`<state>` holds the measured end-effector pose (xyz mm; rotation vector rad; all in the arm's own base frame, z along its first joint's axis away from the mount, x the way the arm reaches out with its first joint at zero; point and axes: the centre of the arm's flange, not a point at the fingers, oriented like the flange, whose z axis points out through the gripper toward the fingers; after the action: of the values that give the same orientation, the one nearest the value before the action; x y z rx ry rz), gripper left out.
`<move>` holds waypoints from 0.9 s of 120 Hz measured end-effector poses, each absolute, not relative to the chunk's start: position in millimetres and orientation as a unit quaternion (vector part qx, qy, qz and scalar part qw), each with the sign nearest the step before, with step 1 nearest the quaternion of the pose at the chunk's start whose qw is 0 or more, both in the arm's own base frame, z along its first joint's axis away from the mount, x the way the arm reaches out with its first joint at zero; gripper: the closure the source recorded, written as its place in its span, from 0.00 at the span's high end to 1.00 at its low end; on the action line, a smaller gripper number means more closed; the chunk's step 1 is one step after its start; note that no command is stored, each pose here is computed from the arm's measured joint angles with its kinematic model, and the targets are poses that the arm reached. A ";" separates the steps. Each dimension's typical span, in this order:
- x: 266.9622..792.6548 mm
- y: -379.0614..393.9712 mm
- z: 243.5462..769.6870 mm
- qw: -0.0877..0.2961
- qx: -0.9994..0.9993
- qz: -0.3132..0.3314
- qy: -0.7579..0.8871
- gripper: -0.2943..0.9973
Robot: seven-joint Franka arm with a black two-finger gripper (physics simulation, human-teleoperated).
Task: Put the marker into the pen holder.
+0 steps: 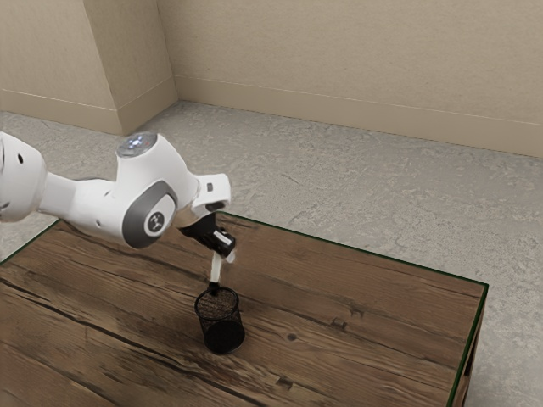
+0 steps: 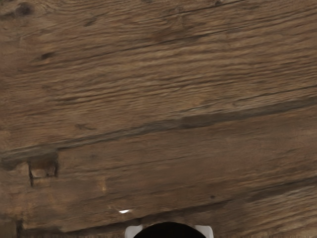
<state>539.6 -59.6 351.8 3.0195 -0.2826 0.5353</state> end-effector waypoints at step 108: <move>487.0 -105.9 364.0 0.042 0.971 0.195 -0.129 0.47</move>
<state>487.0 -105.9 364.0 2.9731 -0.3947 0.5959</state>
